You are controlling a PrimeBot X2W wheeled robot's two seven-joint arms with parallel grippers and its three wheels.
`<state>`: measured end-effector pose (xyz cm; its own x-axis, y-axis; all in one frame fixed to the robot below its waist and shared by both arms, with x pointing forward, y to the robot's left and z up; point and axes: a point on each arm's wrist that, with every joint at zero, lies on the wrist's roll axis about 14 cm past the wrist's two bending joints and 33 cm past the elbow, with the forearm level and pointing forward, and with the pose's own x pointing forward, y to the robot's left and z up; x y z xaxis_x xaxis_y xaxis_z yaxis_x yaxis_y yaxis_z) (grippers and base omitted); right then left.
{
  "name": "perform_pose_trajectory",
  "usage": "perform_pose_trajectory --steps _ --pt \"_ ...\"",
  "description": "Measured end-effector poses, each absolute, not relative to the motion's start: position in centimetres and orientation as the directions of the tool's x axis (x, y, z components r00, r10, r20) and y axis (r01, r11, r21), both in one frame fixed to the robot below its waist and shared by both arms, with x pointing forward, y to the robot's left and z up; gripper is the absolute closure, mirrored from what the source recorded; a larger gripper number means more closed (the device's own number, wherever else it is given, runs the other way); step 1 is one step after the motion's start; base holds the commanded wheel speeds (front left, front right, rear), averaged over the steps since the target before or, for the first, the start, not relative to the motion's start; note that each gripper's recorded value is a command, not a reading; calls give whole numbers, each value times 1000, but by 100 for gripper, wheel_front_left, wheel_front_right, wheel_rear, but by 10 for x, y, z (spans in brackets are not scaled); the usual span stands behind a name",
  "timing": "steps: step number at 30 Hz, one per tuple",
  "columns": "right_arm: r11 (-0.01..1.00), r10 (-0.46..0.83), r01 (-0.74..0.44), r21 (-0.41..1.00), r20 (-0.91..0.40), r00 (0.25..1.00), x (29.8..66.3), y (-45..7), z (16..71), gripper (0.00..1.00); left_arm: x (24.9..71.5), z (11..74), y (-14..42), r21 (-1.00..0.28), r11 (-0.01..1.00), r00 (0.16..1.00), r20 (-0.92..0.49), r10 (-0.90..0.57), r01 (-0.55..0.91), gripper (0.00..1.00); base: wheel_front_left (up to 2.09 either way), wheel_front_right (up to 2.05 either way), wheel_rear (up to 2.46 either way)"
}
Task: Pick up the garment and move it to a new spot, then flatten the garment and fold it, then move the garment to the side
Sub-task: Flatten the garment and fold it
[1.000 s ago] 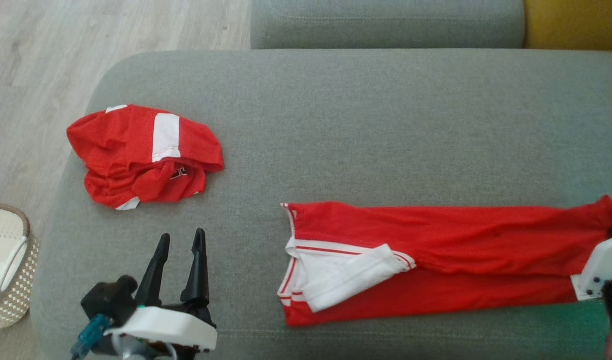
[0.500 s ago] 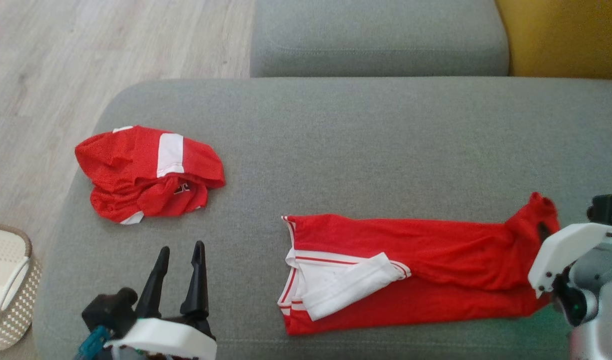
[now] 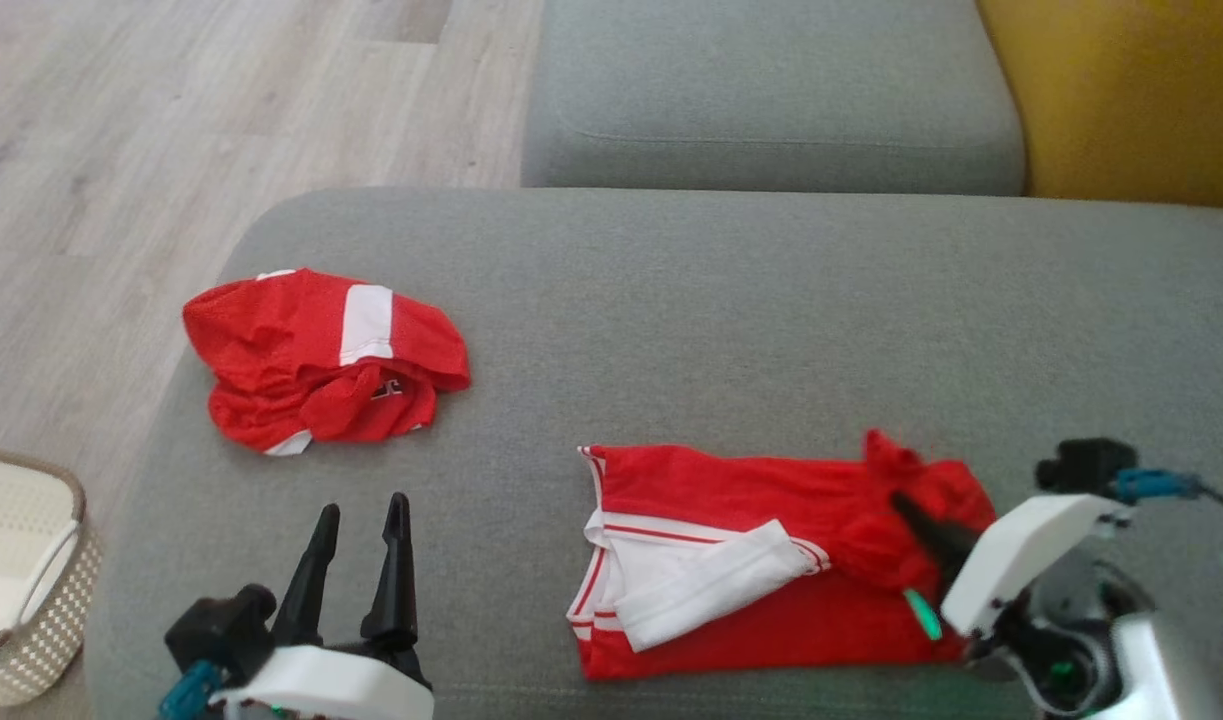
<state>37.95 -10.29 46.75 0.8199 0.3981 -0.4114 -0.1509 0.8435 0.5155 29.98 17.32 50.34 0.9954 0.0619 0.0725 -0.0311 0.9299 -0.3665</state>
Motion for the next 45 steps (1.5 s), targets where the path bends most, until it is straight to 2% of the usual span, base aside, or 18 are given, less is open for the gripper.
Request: perform_pose_trajectory --steps 3,11,16,25,29,33,35,36,37,45 --pt "765 511 -205 610 -383 770 370 -66 465 100 294 502 179 -369 928 994 70 84 -52 0 0 0 0" --pt "655 658 -273 705 -355 664 349 0 453 100 280 497 193 -372 922 988 59 140 -108 0 0 0 0" --pt "636 682 -278 719 -357 638 343 20 444 100 272 496 201 -376 916 983 57 172 -139 0 0 0 0" --pt "620 691 -309 722 -315 651 364 53 447 100 251 487 219 -385 897 967 33 251 -220 0 0 0 0" --pt "630 698 -310 712 -344 628 365 64 436 100 246 483 223 -384 890 962 17 273 -245 0 0 0 0" --pt "640 692 -291 711 -369 620 366 69 425 100 244 480 226 -383 886 958 7 287 -263 0 0 0 0" --pt "627 683 -238 742 -376 627 368 68 422 100 243 480 228 -382 884 956 4 293 -269 0 0 0 0" --pt "628 680 -229 744 -380 627 368 68 420 53 242 479 228 -382 884 956 3 295 -271 0 0 0 0" --pt "628 680 -225 746 -384 624 368 69 418 0 242 479 228 -382 883 955 3 296 -273 0 0 0 0" --pt "623 681 -219 751 -383 624 368 79 420 0 243 480 228 -382 885 956 8 292 -267 0 0 0 0"
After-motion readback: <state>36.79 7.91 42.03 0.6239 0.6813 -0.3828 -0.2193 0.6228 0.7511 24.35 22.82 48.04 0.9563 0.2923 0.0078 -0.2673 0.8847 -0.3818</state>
